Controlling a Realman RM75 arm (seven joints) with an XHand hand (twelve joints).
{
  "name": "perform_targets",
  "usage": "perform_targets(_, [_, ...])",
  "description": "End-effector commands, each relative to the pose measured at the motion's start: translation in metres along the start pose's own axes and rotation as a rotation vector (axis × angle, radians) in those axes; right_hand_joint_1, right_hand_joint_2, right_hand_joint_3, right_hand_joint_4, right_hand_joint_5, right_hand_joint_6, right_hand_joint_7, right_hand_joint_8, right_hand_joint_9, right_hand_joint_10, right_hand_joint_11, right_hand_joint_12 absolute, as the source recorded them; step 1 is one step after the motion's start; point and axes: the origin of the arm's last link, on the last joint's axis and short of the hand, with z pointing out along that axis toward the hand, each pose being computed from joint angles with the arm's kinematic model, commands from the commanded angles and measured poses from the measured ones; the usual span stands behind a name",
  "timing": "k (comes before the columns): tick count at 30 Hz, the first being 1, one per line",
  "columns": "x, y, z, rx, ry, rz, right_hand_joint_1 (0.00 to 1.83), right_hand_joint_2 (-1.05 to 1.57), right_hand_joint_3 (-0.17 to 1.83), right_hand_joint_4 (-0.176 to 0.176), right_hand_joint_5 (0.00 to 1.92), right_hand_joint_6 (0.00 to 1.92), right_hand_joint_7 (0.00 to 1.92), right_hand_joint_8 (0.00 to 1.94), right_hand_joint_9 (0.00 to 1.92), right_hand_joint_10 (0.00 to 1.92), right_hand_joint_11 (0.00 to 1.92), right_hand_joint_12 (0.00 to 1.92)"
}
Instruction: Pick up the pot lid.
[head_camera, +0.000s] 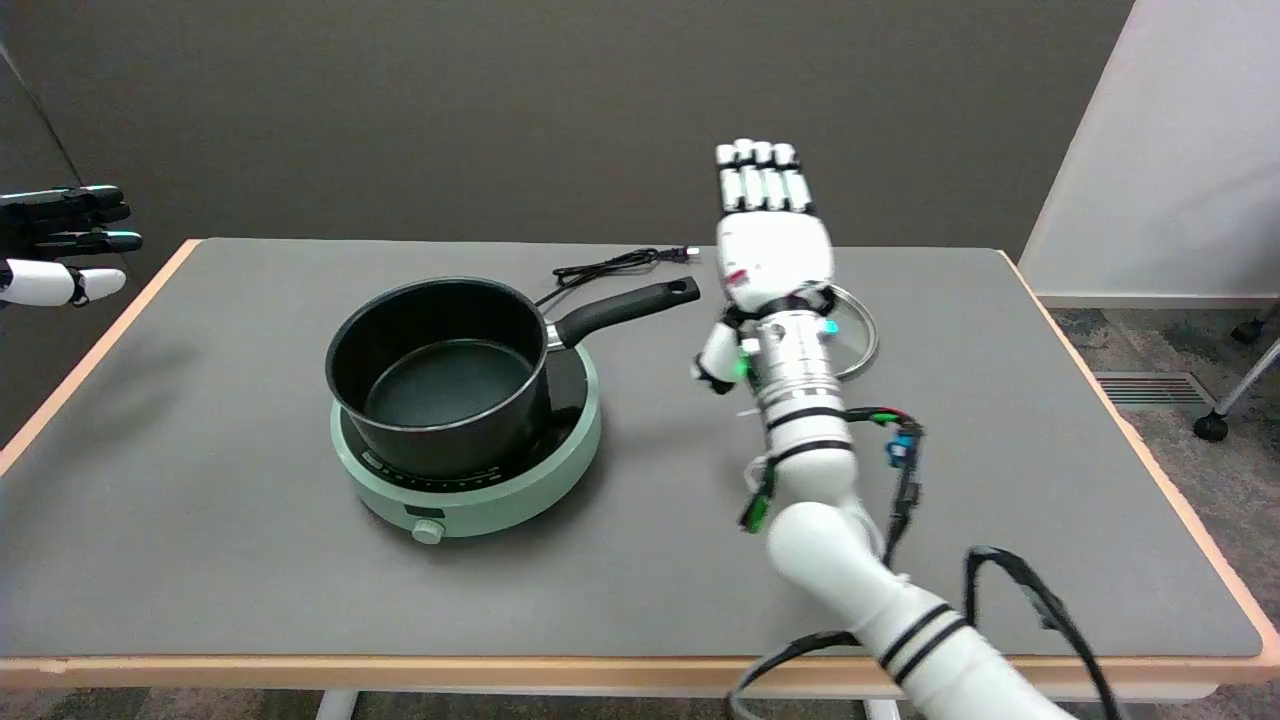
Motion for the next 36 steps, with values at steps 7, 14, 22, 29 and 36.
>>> perform_targets(7, [0.038,0.165,-0.002,-0.171,0.109,-0.044,1.21,-0.78,1.53,-0.056,0.01,0.01,0.01,0.01,0.01,0.01,0.01,0.01])
perform_targets(14, [0.055,0.192,0.008,-0.179,0.183,-0.071,1.18,-0.81,1.54,0.01,0.01,0.01,0.01,0.01,0.01,0.01,0.01,0.01])
perform_targets(22, [0.064,0.215,0.004,-0.294,0.263,-0.058,1.17,-0.86,1.55,0.054,0.01,0.01,0.01,0.01,0.01,0.01,0.01,0.01])
perform_targets(29, [0.055,0.207,0.018,-0.201,0.166,-0.015,1.17,-0.87,1.54,0.08,0.01,0.01,0.01,0.01,0.01,0.01,0.01,0.01])
perform_targets(36, [0.022,0.188,0.046,-0.059,-0.088,0.076,1.14,-0.85,1.51,0.176,0.01,0.01,0.01,0.01,0.01,0.01,0.01,0.01])
